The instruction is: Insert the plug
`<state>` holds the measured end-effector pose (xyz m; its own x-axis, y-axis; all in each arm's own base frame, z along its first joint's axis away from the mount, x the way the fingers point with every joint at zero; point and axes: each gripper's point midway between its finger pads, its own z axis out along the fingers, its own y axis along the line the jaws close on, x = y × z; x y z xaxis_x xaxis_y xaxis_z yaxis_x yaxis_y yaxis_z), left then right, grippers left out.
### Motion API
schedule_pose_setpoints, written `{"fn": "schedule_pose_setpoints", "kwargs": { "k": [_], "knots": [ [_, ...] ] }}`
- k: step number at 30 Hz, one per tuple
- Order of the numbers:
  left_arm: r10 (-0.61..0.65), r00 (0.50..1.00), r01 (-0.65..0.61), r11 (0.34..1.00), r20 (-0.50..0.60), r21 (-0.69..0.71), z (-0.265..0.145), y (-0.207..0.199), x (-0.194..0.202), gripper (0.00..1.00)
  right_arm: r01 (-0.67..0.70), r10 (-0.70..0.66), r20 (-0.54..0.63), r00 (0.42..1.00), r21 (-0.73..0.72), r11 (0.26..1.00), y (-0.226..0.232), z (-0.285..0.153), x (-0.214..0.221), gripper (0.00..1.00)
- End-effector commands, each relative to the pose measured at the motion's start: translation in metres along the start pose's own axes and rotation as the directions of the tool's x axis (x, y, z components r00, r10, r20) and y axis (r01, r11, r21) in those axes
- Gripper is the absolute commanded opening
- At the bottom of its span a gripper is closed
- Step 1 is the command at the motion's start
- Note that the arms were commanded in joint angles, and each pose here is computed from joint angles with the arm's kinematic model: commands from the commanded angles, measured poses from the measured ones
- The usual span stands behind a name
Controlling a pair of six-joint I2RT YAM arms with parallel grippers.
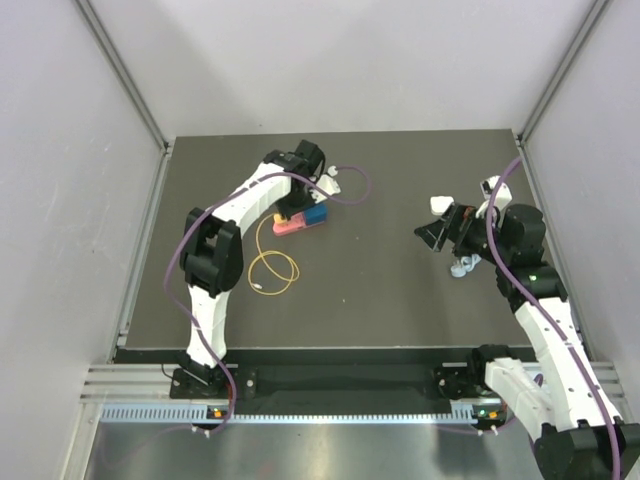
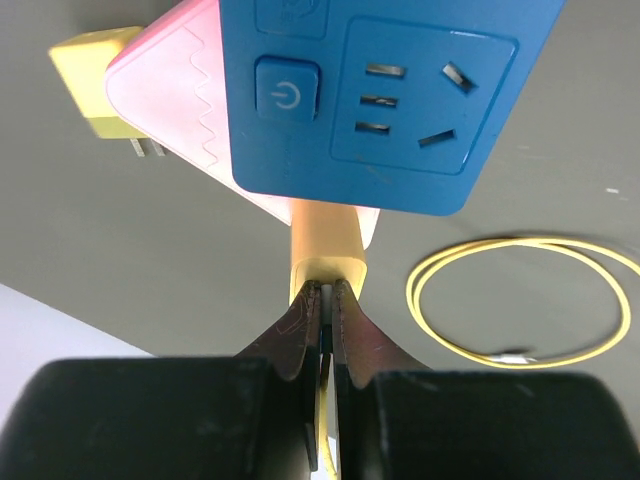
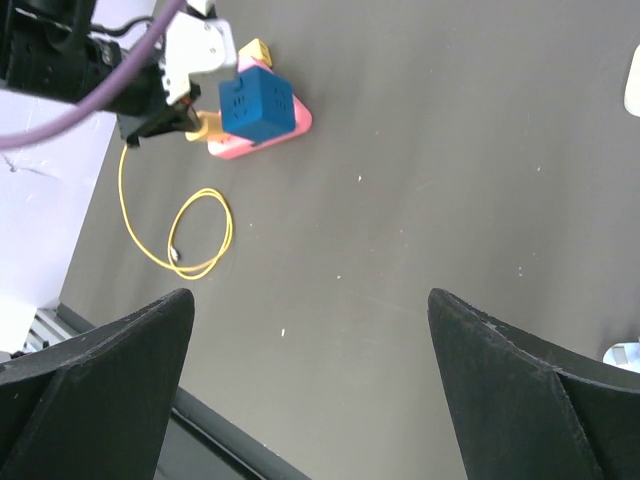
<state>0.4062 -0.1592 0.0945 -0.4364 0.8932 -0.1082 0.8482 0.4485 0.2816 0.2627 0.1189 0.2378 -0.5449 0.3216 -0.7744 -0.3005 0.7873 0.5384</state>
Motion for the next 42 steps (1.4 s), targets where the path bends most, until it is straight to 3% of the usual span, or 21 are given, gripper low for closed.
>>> {"fn": "schedule_pose_setpoints", "kwargs": {
  "k": [1,8,10,15,19,22,24,30,33,36,39,40,42],
  "knots": [
    [0.007,1.000,-0.009,0.987,0.010,0.158,0.064,-0.018,0.003,0.00,0.061,-0.058,0.087,0.995,-0.042,0.997,0.017,-0.004,-0.032,1.00],
    [-0.020,1.000,0.017,0.987,0.019,0.158,0.078,-0.011,-0.003,0.02,0.033,-0.032,0.062,0.998,-0.020,0.999,0.009,0.003,-0.028,1.00],
    [-0.022,0.999,0.018,0.993,0.031,0.121,0.071,-0.002,-0.007,0.17,0.029,-0.028,0.061,0.998,-0.014,0.999,0.008,0.003,-0.028,1.00],
    [-0.044,0.997,0.043,0.999,0.066,0.023,0.043,0.022,-0.020,0.28,0.032,-0.030,0.078,0.997,-0.028,0.999,0.014,-0.002,-0.030,1.00],
    [-0.059,0.991,0.065,0.997,0.124,-0.045,0.014,0.032,-0.036,0.45,0.032,-0.031,0.080,0.996,-0.021,0.999,0.015,-0.005,-0.031,1.00],
    [-0.087,0.981,0.108,0.988,0.175,-0.114,-0.010,0.044,-0.049,0.48,0.028,-0.026,0.077,0.997,-0.015,1.000,0.015,-0.006,-0.031,1.00],
    [-0.095,0.972,0.125,0.984,0.214,-0.128,-0.023,0.047,-0.057,0.65,0.026,-0.025,0.075,0.997,-0.011,1.000,0.015,-0.007,-0.031,1.00],
    [-0.139,0.955,0.189,0.966,0.261,-0.175,-0.050,0.048,-0.060,0.78,-0.005,0.003,0.067,0.998,0.039,0.999,0.006,-0.009,-0.028,1.00],
    [-0.170,0.932,0.242,0.950,0.320,-0.199,-0.073,0.045,-0.068,0.98,-0.074,0.061,0.085,0.995,0.159,0.985,-0.014,-0.008,-0.030,1.00],
    [-0.234,0.859,0.343,0.923,0.455,-0.173,-0.114,0.038,-0.086,0.98,-0.131,0.105,0.090,0.990,0.358,0.924,-0.050,-0.009,-0.029,1.00],
    [-0.339,0.690,0.484,0.873,0.639,-0.060,-0.166,0.031,-0.106,0.98,-0.174,0.142,0.101,0.985,0.576,0.799,-0.095,-0.015,-0.024,1.00],
    [-0.401,0.588,0.543,0.840,0.703,0.026,-0.198,0.027,-0.106,0.98,-0.185,0.143,0.118,0.983,0.620,0.762,-0.103,-0.018,-0.030,1.00],
    [-0.483,0.451,0.614,0.778,0.751,0.131,-0.226,0.027,-0.106,0.98,-0.182,0.167,0.094,0.981,0.724,0.665,-0.128,-0.018,-0.022,1.00]
  ]
}}
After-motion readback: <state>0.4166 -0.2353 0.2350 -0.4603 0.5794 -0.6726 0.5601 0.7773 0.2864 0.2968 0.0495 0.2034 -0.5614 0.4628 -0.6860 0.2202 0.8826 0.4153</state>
